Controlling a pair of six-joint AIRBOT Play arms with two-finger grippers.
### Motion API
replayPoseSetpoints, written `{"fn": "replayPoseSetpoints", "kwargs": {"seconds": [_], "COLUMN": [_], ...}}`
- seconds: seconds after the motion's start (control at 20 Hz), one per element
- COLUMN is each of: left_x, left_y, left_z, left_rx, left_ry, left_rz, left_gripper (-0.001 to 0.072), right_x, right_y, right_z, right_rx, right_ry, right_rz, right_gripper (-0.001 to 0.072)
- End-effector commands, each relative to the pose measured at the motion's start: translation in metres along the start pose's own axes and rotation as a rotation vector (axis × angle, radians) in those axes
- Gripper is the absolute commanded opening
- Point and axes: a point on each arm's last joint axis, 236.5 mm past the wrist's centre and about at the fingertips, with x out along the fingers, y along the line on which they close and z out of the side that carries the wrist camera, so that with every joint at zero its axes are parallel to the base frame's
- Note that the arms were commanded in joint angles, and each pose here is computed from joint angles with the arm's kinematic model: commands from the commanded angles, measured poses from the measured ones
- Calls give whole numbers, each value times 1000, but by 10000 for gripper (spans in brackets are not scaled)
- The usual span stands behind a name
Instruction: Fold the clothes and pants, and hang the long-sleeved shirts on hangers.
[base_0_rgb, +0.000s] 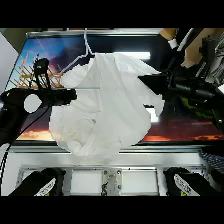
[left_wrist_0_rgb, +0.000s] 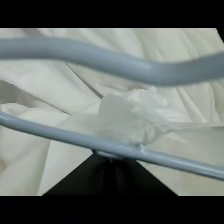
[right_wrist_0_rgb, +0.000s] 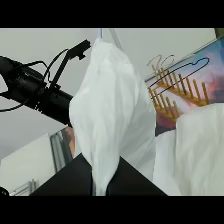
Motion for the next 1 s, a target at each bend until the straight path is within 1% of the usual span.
{"fn": "replayPoseSetpoints", "kwargs": {"seconds": [0.0,0.15,0.3,0.5,0.75,0.95], "left_x": [0,0,-1,-1,-3,-3], "left_y": [7,21,22,27,50,53], "left_z": [6,12,15,24,31,31], "left_rx": [-10,-46,-35,-52,-98,-79], "left_ry": [-13,-22,-32,-64,-77,-76], "left_rz": [7,26,26,28,63,68], "left_gripper": [14,14,14,14,14,14], "right_x": [-1,-2,-3,-2,-1,0], "right_y": [-2,-12,-8,4,1,-6], "right_z": [16,26,34,29,19,3], "right_rx": [18,25,29,25,10,-15], "right_ry": [-68,-108,-142,-121,-79,-10], "right_rz": [-8,-53,-38,13,-4,-33], "right_gripper": [7,7,7,7,7,7]}}
